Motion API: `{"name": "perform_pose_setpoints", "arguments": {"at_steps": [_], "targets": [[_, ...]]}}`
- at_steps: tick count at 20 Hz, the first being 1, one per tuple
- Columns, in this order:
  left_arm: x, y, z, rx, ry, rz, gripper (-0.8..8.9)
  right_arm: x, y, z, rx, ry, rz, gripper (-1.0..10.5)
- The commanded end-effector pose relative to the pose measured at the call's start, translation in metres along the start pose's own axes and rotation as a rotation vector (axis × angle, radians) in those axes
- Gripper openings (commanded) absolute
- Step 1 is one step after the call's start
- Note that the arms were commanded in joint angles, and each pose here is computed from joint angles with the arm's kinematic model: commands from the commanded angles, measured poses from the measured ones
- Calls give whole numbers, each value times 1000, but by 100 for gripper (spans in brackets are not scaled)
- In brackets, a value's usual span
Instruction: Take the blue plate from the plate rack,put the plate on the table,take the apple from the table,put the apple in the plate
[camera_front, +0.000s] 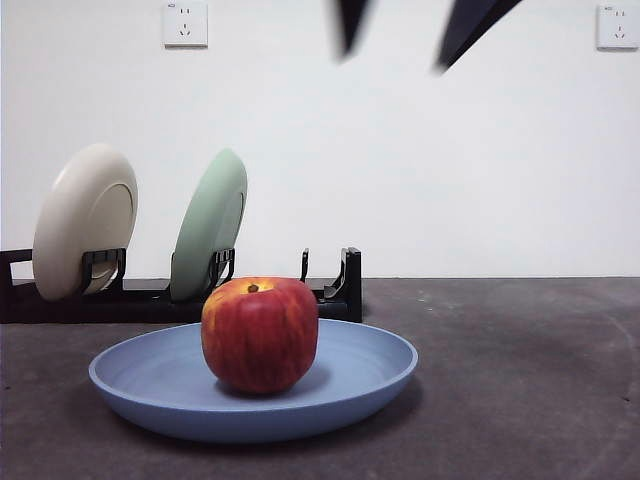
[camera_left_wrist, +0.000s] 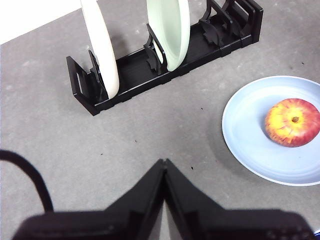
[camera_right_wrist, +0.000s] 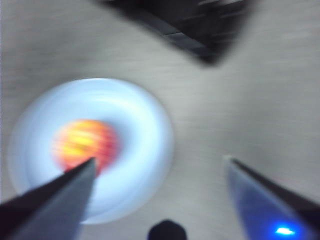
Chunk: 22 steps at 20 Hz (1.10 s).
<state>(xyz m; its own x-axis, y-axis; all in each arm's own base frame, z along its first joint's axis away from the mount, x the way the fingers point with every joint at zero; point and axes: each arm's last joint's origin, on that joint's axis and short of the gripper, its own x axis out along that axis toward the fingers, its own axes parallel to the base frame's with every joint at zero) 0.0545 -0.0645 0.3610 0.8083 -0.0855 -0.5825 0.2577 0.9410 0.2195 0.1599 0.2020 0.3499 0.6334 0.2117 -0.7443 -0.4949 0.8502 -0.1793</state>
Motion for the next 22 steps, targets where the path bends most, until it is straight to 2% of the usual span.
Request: {"name": "perform_pose_setpoints", "arguments": {"at_steps": [1,2,6,11,15,19,22], "targets": [[2,-2,1,14,3,10,-4,-31,-19,-12,-2,-46,-128,92],[3,-4,2,20,8,13,-4,-44,-28,-17,8,-71,-179,34],[8,-11,5,45,32,24,-4,-75,-47,-26,150,-206,-306,32],[18,-22,9,84,69,43,-4,-81,-51,-30,156,-218,-320,31],[27,-22,12,63,106,99,-4,-81,-51,-30,155,-216,-321,31],[35,-2,19,-66,95,217,-4,-81,-51,-32,145,-201,-324,32],[39,20,29,-296,-48,319,-4,-81,-51,-32,142,-198,-325,31]]}}
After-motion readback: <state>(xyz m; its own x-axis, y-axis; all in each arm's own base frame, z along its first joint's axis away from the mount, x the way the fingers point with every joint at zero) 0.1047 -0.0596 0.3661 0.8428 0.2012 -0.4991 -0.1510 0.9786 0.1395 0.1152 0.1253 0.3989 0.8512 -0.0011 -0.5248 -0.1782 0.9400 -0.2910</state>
